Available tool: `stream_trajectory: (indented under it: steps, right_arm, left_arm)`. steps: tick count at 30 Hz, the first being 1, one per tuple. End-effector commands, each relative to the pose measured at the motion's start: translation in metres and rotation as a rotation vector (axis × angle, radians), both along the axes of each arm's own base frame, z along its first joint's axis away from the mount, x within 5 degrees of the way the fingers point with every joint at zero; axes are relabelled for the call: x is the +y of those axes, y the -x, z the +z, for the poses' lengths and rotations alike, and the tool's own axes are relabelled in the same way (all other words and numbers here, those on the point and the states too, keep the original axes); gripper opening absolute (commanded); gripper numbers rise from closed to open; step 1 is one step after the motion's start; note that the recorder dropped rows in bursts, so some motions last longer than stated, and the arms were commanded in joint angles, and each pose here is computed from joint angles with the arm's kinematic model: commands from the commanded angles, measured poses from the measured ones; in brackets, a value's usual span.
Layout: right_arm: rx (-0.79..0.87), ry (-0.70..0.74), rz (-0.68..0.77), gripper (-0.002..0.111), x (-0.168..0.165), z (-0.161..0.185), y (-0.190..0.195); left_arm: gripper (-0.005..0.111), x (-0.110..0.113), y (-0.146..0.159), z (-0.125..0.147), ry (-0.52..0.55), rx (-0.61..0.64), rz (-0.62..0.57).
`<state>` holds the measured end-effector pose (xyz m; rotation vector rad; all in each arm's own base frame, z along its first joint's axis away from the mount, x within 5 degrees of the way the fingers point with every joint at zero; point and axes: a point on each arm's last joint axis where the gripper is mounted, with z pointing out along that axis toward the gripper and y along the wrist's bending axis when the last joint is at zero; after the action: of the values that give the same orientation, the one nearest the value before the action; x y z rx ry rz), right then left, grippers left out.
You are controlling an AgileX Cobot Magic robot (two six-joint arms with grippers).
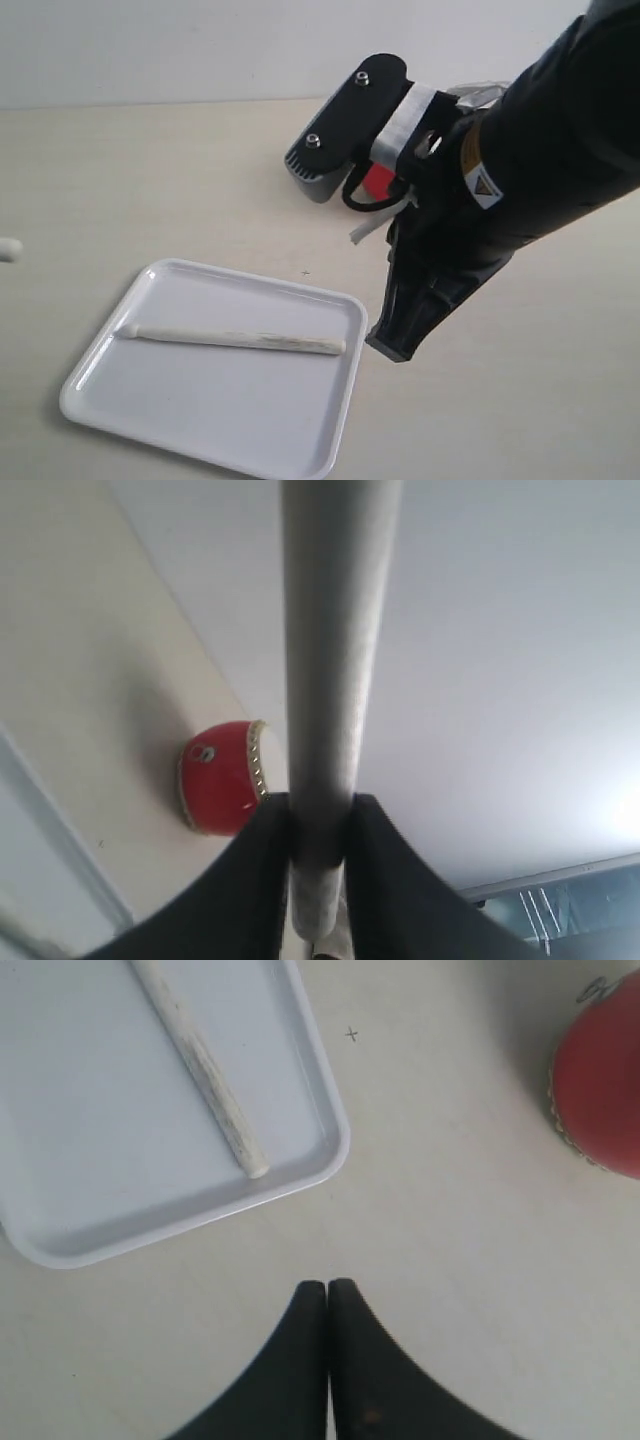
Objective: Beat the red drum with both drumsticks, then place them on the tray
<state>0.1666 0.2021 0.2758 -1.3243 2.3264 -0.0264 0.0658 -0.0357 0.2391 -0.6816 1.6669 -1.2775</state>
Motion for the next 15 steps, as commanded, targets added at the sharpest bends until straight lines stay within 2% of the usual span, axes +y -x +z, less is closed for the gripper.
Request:
stream_trajectory:
  steps: [1, 7, 10, 13, 15]
  right_arm:
    - [-0.046, -0.028, 0.008, 0.000, -0.005, 0.009, 0.002]
    - [-0.053, -0.017, 0.008, 0.000, -0.008, 0.010, 0.003]
    - [-0.057, -0.022, 0.010, 0.000, -0.007, 0.010, 0.003]
    - [-0.059, -0.026, 0.011, 0.000, -0.007, 0.010, 0.002]
    - [-0.061, -0.030, 0.012, 0.000, -0.006, 0.011, 0.002]
  left_arm:
    - [0.000, 0.001, -0.002, 0.034, -0.080, -0.113, 0.012]
    - [0.000, -0.002, -0.009, 0.084, -0.220, -0.239, 0.012]
    - [0.000, -0.009, -0.011, 0.111, -0.399, -0.283, -0.062]
    - [0.000, -0.014, -0.016, 0.125, -0.582, -0.218, -0.155]
    - [0.000, -0.012, -0.020, 0.127, -0.701, -0.113, -0.185]
